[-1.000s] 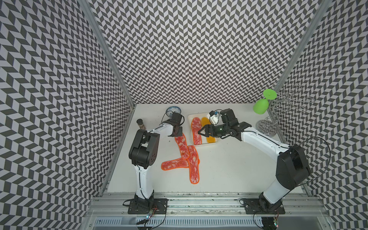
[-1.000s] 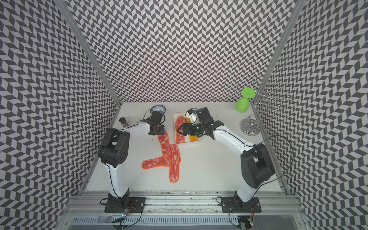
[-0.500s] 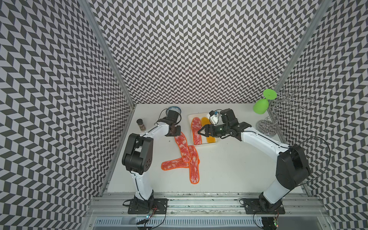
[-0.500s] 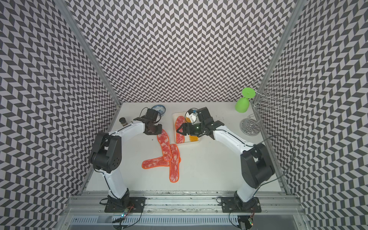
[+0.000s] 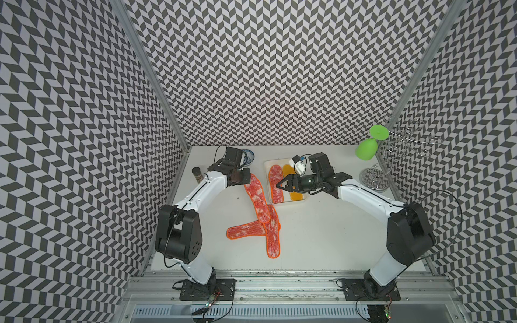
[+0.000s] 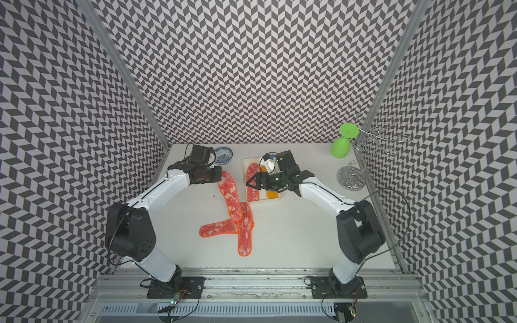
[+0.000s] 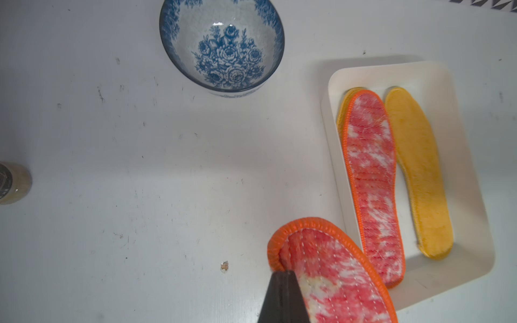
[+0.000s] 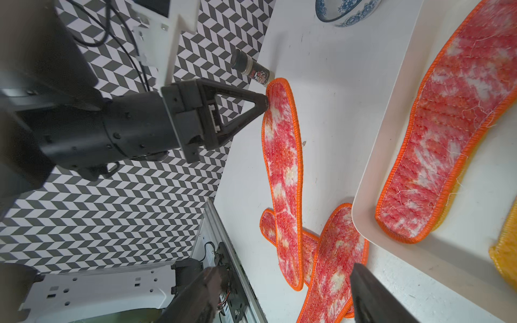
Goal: Put the insoles into the storage box
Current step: Pick up the insole from the center of the board, then place the insole in the storage box.
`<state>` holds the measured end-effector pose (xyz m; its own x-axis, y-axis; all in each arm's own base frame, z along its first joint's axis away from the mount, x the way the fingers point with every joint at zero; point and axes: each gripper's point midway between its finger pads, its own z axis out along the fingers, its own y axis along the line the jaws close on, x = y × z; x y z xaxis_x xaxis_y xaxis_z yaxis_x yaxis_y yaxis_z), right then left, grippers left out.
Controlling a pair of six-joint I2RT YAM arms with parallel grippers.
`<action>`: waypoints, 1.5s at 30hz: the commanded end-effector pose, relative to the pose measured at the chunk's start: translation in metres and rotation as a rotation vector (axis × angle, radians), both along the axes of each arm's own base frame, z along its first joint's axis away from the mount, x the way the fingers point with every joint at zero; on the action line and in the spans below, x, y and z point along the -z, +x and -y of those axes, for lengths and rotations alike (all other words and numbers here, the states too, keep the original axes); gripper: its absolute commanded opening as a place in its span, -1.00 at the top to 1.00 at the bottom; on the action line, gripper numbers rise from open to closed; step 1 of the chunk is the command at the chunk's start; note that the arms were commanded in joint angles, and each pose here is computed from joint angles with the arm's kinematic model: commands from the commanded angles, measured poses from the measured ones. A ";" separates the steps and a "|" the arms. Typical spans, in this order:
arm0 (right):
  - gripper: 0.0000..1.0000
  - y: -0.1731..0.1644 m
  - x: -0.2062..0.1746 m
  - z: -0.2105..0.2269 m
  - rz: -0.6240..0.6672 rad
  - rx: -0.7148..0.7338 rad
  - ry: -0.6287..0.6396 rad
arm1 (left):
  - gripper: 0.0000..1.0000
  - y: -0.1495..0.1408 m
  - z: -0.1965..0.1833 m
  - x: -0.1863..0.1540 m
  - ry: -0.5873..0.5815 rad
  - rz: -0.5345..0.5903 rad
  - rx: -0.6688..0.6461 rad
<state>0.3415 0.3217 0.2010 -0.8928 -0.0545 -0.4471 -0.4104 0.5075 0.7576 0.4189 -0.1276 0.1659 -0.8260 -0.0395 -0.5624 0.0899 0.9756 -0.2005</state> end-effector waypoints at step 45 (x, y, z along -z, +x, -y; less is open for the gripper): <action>1.00 0.001 -0.069 -0.022 0.001 -0.103 0.327 | 0.03 -0.067 0.078 -0.115 -0.500 0.156 0.165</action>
